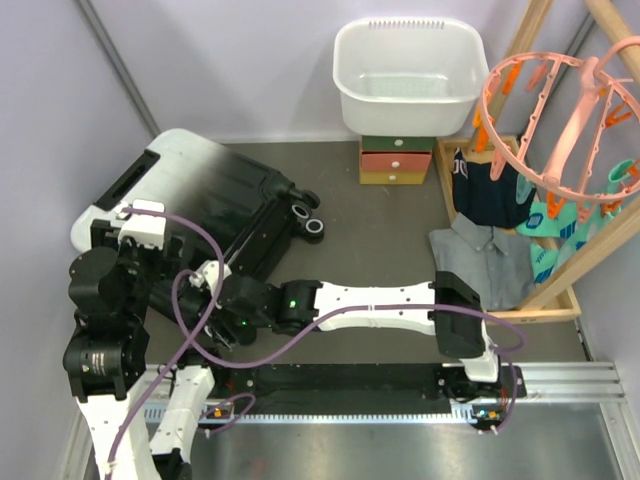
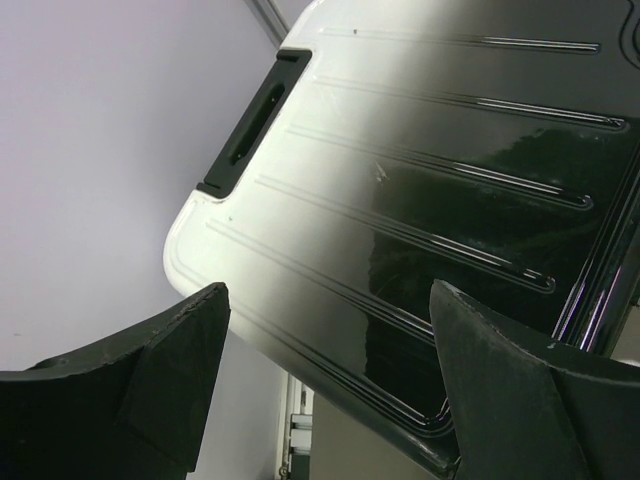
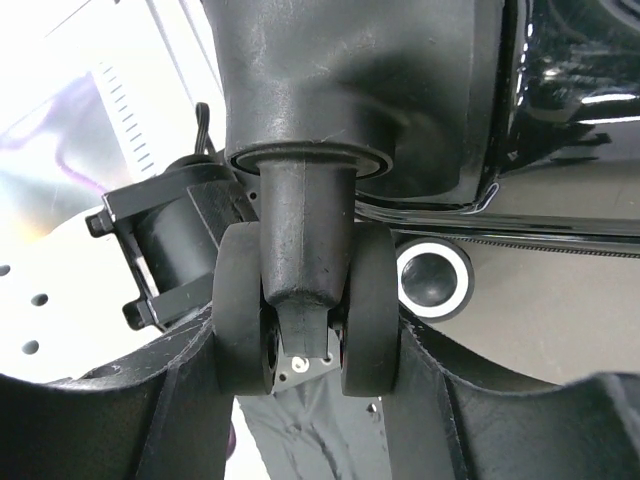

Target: Open, take out, and arrange the luggage

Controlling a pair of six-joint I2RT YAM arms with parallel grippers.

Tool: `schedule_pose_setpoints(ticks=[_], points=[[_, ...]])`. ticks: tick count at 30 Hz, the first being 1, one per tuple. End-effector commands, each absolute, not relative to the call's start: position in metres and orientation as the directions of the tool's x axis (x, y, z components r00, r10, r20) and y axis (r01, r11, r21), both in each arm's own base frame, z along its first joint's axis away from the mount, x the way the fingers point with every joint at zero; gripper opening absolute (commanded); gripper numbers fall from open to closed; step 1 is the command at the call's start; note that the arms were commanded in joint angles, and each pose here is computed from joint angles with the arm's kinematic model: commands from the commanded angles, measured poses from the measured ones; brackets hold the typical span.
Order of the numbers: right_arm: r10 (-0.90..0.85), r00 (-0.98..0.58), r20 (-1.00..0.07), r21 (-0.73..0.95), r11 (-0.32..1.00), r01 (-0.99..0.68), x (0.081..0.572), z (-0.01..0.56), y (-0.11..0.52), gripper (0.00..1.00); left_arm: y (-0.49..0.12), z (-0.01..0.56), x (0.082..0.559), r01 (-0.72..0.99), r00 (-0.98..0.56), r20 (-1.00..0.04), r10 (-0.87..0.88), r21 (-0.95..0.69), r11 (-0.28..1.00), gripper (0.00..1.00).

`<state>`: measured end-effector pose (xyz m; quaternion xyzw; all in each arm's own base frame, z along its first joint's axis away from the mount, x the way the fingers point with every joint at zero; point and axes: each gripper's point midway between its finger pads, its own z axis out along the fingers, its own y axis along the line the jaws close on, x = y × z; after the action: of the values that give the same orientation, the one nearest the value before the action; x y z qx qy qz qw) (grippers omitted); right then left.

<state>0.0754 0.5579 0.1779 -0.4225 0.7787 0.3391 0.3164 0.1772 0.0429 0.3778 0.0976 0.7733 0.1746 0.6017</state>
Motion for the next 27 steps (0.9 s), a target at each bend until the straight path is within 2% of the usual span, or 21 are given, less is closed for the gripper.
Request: schedule_pose_setpoints(ticks=[1, 5, 6, 13, 16, 18, 19, 23, 25, 27], points=[[-0.214, -0.398, -0.892, 0.268, 0.460, -0.847, 0.149, 0.274, 0.555, 0.00, 0.039, 0.386, 0.179, -0.050, -0.229, -0.907, 0.353, 0.373, 0.927, 0.85], [-0.122, -0.352, -0.928, 0.254, 0.484, -0.837, 0.191, 0.321, 0.536, 0.00, 0.027, 0.397, 0.180, 0.003, -0.193, -0.916, 0.353, 0.359, 0.933, 0.85], [-0.088, -0.337, -0.937, 0.253, 0.495, -0.831, 0.205, 0.337, 0.530, 0.00, 0.014, 0.398, 0.182, 0.074, -0.174, -0.920, 0.352, 0.344, 0.936, 0.84], [0.041, -0.289, -0.956, 0.278, 0.429, -0.860, 0.245, 0.392, 0.512, 0.00, 0.006, 0.400, 0.198, 0.153, -0.158, -0.896, 0.415, 0.393, 0.907, 0.78], [0.055, -0.276, -0.960, 0.273, 0.406, -0.872, 0.255, 0.398, 0.512, 0.00, 0.009, 0.382, 0.207, 0.199, -0.201, -0.854, 0.481, 0.445, 0.873, 0.64], [0.071, -0.284, -0.956, 0.289, 0.390, -0.874, 0.264, 0.406, 0.514, 0.00, -0.001, 0.368, 0.204, 0.287, -0.198, -0.827, 0.527, 0.465, 0.838, 0.55], [0.076, -0.295, -0.952, 0.301, 0.393, -0.869, 0.270, 0.407, 0.512, 0.00, -0.004, 0.361, 0.203, 0.336, -0.180, -0.797, 0.576, 0.501, 0.798, 0.55], [0.136, -0.293, -0.946, 0.323, 0.412, -0.852, 0.302, 0.424, 0.504, 0.00, -0.042, 0.361, 0.180, 0.551, -0.073, -0.787, 0.612, 0.480, 0.683, 0.57], [0.154, -0.299, -0.942, 0.336, 0.415, -0.845, 0.311, 0.426, 0.503, 0.00, -0.047, 0.363, 0.176, 0.587, -0.053, -0.773, 0.632, 0.488, 0.646, 0.60], [0.199, -0.290, -0.936, 0.349, 0.419, -0.838, 0.325, 0.437, 0.495, 0.00, -0.036, 0.360, 0.184, 0.551, -0.073, -0.751, 0.656, 0.518, 0.654, 0.66]])
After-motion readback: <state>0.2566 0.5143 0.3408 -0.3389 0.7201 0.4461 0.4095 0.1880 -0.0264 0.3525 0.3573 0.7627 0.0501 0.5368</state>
